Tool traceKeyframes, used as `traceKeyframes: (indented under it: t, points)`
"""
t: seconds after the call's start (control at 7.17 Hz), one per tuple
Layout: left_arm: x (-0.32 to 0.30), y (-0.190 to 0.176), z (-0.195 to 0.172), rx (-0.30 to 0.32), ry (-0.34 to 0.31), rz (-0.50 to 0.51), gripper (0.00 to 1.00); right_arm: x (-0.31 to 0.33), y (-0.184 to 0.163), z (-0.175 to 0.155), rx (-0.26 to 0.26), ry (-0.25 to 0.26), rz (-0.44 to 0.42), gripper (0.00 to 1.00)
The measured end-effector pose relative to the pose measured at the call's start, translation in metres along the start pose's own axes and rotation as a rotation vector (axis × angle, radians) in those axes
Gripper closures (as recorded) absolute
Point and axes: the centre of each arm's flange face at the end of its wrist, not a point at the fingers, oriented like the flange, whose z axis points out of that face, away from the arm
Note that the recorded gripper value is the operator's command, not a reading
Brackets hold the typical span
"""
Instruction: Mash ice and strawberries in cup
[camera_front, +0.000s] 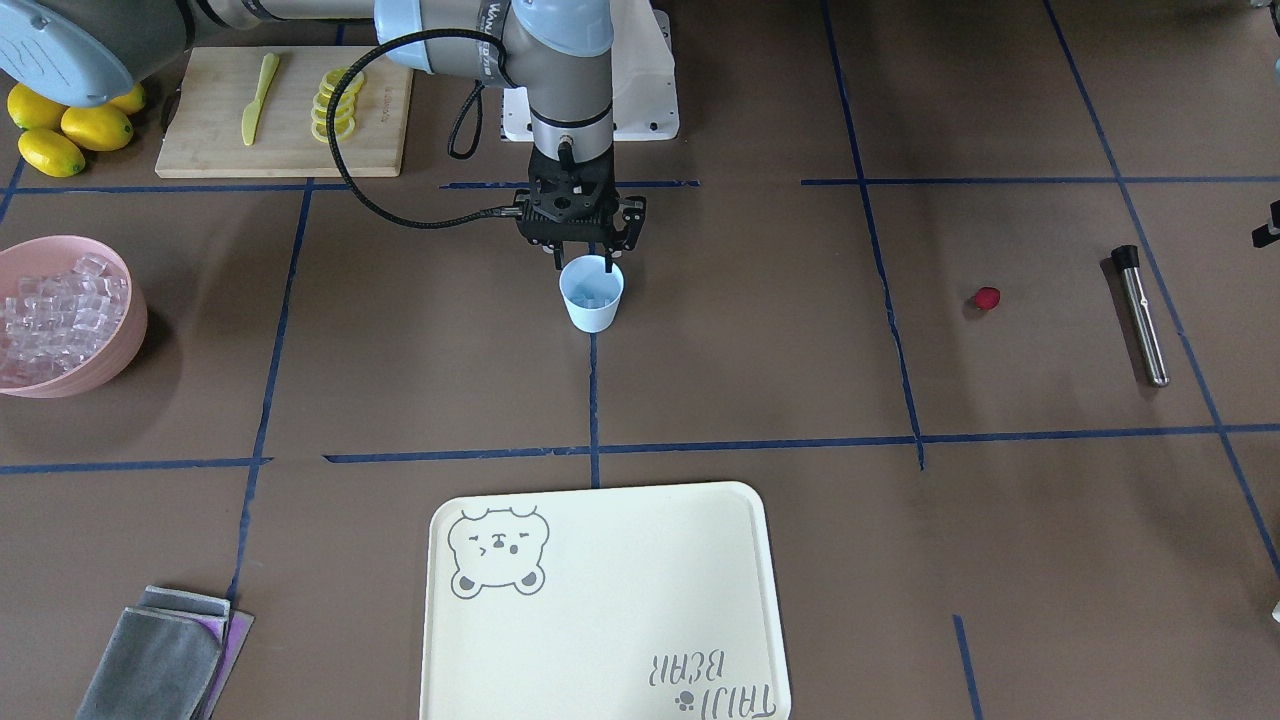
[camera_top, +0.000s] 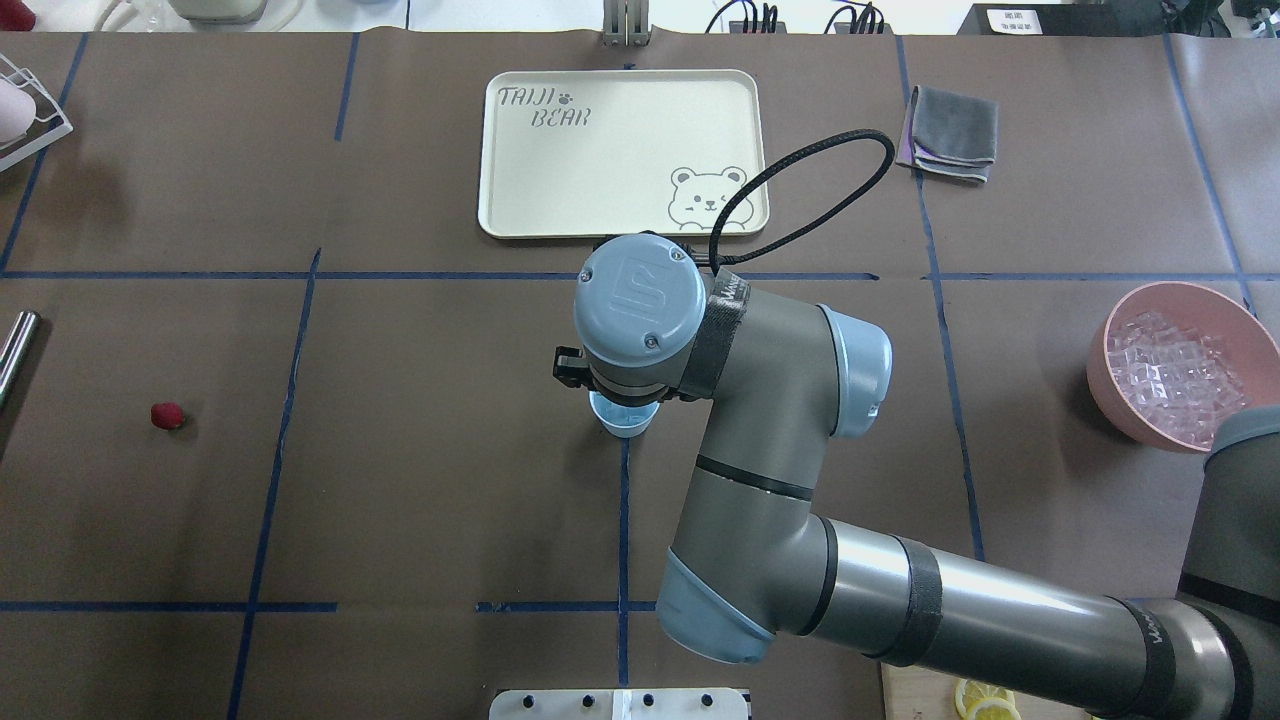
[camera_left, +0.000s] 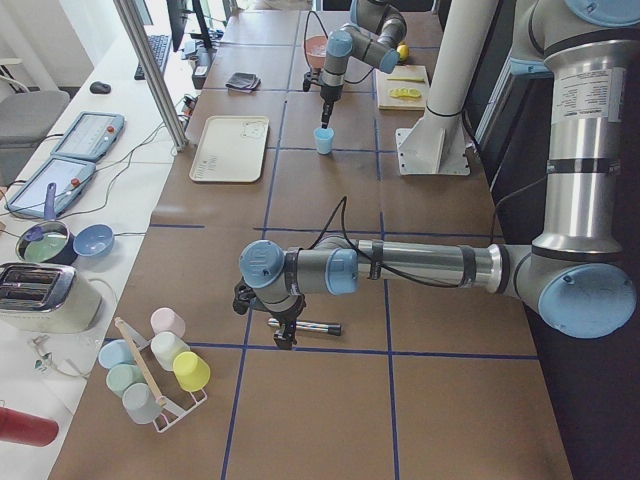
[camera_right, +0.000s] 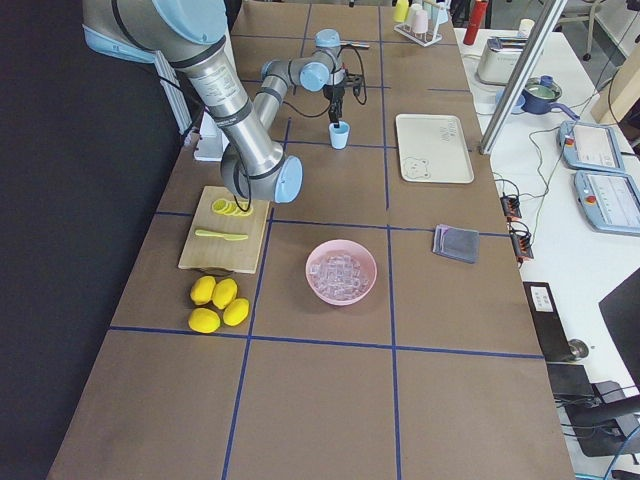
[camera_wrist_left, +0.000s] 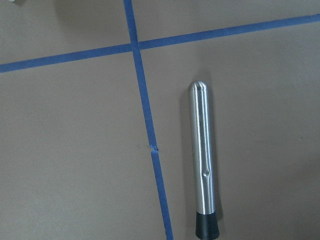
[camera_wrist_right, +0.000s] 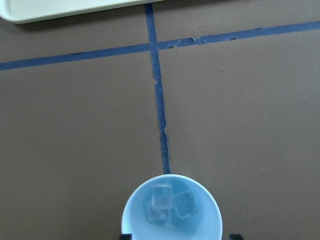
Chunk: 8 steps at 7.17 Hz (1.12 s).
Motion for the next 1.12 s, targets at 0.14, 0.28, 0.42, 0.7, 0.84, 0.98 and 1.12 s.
traceKeyframes:
  t: [0.14, 0.28, 0.42, 0.7, 0.84, 0.98, 1.12]
  points:
    - [0.000, 0.000, 0.000, 0.000, 0.000, 0.000, 0.00, 0.000, 0.000, 0.000, 0.000, 0.000, -0.002, 0.01]
    - [0.003, 0.000, -0.002, 0.004, -0.001, 0.005, 0.00, 0.003, -0.006, -0.005, 0.005, -0.006, 0.000, 0.01]
    - [0.006, -0.001, -0.006, 0.010, -0.005, 0.013, 0.00, 0.013, -0.027, -0.015, 0.015, -0.013, 0.001, 0.01]
    - [0.011, -0.002, -0.011, 0.018, -0.014, 0.023, 0.00, 0.072, -0.100, -0.034, 0.006, -0.007, -0.030, 0.01]
    - [0.011, -0.004, -0.011, 0.018, -0.017, 0.022, 0.00, 0.128, -0.142, -0.048, -0.008, -0.005, -0.076, 0.01]
    - [0.010, -0.005, -0.011, 0.017, -0.024, 0.020, 0.00, 0.195, -0.180, -0.061, -0.028, -0.002, -0.144, 0.01]
    - [0.011, -0.007, -0.013, 0.021, -0.031, 0.025, 0.00, 0.270, -0.213, -0.073, -0.047, 0.006, -0.209, 0.01]
